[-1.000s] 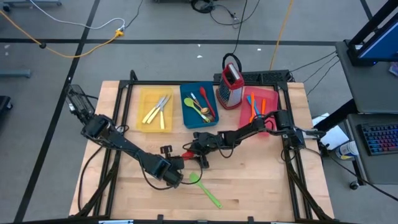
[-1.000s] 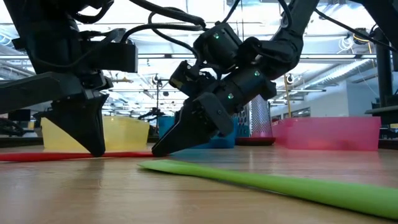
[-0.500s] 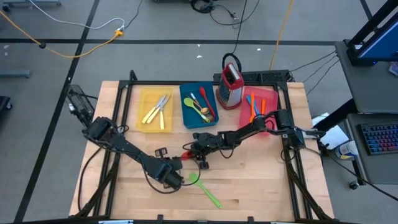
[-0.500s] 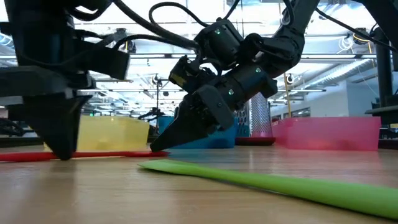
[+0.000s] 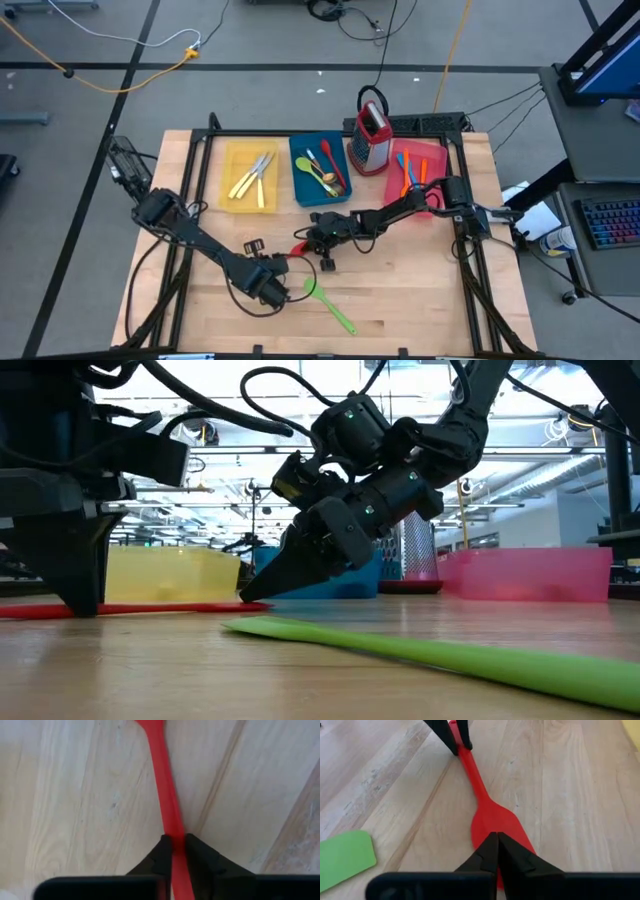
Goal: Pick & Place Kitchen Items
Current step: Put the red spatula into the pink bin
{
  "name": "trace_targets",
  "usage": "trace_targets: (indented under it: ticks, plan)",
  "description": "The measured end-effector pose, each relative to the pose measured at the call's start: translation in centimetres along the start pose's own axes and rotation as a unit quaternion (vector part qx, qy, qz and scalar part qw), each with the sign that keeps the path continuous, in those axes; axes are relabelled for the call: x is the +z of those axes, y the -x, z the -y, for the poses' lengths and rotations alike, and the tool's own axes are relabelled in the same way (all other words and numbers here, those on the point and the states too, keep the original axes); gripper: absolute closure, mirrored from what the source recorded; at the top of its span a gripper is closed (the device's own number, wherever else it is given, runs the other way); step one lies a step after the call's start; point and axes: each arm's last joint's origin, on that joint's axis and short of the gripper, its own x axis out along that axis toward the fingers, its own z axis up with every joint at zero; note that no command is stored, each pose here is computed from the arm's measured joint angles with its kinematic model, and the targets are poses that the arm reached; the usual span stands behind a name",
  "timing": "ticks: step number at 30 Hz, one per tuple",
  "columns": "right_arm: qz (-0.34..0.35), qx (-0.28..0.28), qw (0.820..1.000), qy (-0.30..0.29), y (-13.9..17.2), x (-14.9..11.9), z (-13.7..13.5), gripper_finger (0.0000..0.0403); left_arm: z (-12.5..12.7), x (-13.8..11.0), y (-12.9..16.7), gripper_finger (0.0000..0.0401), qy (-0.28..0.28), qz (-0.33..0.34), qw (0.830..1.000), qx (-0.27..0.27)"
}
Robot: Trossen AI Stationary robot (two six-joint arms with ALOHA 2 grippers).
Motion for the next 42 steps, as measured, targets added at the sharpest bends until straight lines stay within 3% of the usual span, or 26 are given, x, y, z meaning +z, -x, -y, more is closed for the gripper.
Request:
trace_targets:
  ticks: [3, 7, 15, 23, 30, 38, 42]
  plan:
    - [0.006, 0.001, 1.0, 0.006, 0.1, 0.2, -0.1, 0.04, 0.0, -0.2, -0.1, 0.0389, -0.004, 0.002, 1.0, 0.001]
    - [0.018, 0.001, 0.999, 0.03, 0.2, 0.7, -0.6, 0.0381, 0.2, -0.4, -0.1, 0.0388, -0.011, 0.011, 1.0, 0.007]
    - [0.052, 0.0, 0.997, 0.048, 0.2, 1.3, -1.3, 0.0297, 0.3, -0.6, -0.1, 0.0397, -0.028, 0.001, 1.0, 0.001]
    - [0.02, -0.027, 0.999, 0.038, 0.2, 0.9, -1.1, 0.0221, 0.4, -1.2, 0.0, 0.0334, -0.029, -0.018, 0.999, 0.003]
    - [0.016, -0.026, 0.999, 0.038, 0.2, 0.8, -1.1, 0.0196, 1.5, -3.6, 0.4, 0.0297, -0.006, 0.036, 0.998, 0.053]
    - [0.017, -0.026, 0.999, 0.038, 0.2, 0.8, -1.1, 0.0198, 2.1, -7.8, -1.6, 0.0289, 0.059, 0.12, 0.99, 0.047]
    - [0.024, -0.027, 0.998, 0.043, 0.2, 1.0, -1.1, 0.0196, 1.6, -9.3, -1.9, 0.0289, 0.088, 0.18, 0.98, 0.002]
